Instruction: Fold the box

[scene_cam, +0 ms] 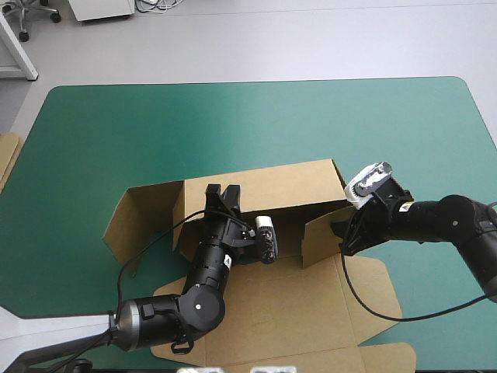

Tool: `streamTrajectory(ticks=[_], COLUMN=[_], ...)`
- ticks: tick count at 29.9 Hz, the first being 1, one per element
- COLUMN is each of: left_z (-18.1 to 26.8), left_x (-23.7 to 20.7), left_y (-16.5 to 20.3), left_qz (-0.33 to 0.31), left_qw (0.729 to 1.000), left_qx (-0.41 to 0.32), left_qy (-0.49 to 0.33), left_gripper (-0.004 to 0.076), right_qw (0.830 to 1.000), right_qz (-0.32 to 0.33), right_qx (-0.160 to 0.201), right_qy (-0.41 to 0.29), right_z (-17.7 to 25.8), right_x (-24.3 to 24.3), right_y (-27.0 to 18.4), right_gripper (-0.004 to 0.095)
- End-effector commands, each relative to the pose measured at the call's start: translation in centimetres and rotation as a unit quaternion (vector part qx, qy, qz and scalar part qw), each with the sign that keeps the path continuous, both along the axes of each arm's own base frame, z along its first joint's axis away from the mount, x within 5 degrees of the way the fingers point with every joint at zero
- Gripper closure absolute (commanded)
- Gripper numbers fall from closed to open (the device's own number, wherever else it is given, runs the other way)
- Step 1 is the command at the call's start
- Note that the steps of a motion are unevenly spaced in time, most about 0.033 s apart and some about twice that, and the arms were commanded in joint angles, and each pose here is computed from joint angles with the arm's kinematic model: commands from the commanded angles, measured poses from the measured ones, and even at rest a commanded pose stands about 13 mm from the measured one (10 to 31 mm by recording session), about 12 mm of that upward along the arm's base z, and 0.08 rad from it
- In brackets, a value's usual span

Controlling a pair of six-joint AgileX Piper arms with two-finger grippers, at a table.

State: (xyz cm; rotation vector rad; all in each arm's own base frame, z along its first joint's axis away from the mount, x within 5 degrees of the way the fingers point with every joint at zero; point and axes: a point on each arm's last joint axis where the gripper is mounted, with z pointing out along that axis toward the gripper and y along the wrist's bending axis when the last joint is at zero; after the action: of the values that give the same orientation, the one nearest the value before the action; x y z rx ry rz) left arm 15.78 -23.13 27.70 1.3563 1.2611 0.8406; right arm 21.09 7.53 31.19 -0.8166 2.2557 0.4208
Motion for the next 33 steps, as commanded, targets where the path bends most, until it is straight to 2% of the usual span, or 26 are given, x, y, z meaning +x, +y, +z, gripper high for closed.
streamTrajectory(ticks=[1,8,13,16,21,25,30,33], left_z=[2.6,2.6,2.6,2.6,2.6,2.6,2.6,2.6], left_x=[-0.1,-0.1,-0.1,-0.1,-0.1,-0.1,-0.1,-0.1], left_y=[-0.1,-0.1,-0.1,-0.1,-0.1,-0.1,-0.1,-0.1], left_qz=[-0.018,-0.018,-0.018,-0.018,-0.018,-0.019,-0.019,-0.019], left_qw=[0.997,0.997,0.997,0.997,0.997,0.997,0.997,0.997], left_qx=[-0.021,-0.021,-0.016,-0.016,-0.016,-0.016,-0.016,-0.016], left_qy=[-0.068,-0.068,-0.069,-0.069,-0.068,-0.068,-0.068,-0.068], left_gripper=[0.0734,0.0734,0.0734,0.0734,0.0734,0.0734,0.0734,0.0734], right_qw=[0.998,0.993,0.992,0.992,0.992,0.992,0.992,0.992], right_qz=[-0.013,-0.004,-0.020,-0.037,-0.040,-0.040,-0.039,-0.037], right_qx=[0.018,0.025,0.037,0.048,0.049,0.049,0.055,0.055], right_qy=[-0.066,-0.117,-0.115,-0.107,-0.106,-0.106,-0.104,-0.111], right_z=[1.2,1.6,1.4,1.3,1.3,1.3,1.3,1.4], right_x=[0.0,0.1,0.5,0.8,0.9,0.9,0.9,0.8], right_y=[0.4,2.1,2.4,2.4,2.4,2.4,2.5,2.7], right_gripper=[0.0350,0.0350,0.0358,0.0439,0.0681,0.0812,0.0914,0.0913])
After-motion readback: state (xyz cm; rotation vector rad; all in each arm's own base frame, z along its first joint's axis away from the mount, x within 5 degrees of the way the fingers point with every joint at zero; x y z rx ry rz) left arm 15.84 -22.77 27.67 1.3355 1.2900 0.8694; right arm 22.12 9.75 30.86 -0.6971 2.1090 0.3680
